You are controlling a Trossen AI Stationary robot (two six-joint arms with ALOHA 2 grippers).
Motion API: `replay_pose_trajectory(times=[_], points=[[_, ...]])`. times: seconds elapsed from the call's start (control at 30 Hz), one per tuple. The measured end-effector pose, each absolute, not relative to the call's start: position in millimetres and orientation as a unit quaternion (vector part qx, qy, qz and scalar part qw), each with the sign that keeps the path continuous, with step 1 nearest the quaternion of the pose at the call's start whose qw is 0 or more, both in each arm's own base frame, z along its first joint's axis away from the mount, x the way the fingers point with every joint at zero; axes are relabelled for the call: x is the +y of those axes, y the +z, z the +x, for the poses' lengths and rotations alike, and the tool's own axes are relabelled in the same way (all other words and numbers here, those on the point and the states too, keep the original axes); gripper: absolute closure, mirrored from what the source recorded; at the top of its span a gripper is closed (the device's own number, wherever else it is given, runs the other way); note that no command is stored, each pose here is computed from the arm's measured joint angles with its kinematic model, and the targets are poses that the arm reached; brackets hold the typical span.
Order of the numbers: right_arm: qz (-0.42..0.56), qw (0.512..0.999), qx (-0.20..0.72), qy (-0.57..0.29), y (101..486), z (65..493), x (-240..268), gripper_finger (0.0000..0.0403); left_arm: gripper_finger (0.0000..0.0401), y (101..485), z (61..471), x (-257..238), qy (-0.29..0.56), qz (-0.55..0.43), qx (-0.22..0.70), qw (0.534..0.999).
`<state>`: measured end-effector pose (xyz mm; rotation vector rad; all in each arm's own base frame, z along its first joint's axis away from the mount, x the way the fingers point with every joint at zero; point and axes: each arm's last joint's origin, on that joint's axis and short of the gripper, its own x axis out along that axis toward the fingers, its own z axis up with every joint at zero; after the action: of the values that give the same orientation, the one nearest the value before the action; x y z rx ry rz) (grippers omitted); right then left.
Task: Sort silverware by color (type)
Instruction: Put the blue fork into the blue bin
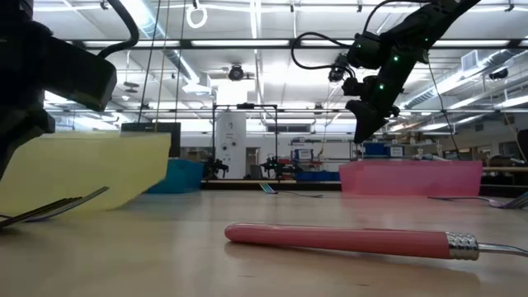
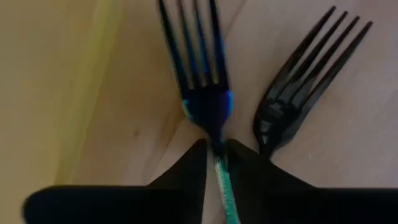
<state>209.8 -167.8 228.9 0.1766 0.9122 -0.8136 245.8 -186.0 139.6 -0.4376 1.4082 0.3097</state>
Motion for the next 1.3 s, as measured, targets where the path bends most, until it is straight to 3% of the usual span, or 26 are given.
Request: replay_pose_trajectory(times=[0.23,0.53,0.87,1.3], points=[[0.083,0.815,0.428,-0.381,228.9,209.8,-167.8,0.0305,0.0388,139.7,245.5,-185.9,0.143,-0.200,0.639,0.729],[0.083,0.815,0.428,-0.381,228.7,209.8,-167.8,0.0305,0.0389,144.5,248.3,-188.0,0.139,-0.186,0.645,0.728],[0.098,0.813,0.421,-0.389,228.7,209.8,-167.8,0.0304,0.0391,180.3,261.0,-197.3,0.106,-0.148,0.651,0.737],[0.103,0.812,0.422,-0.390,228.3,209.7,-167.1,0.0305,0.0390,225.5,279.5,-148.4,0.136,-0.015,0.699,0.702]])
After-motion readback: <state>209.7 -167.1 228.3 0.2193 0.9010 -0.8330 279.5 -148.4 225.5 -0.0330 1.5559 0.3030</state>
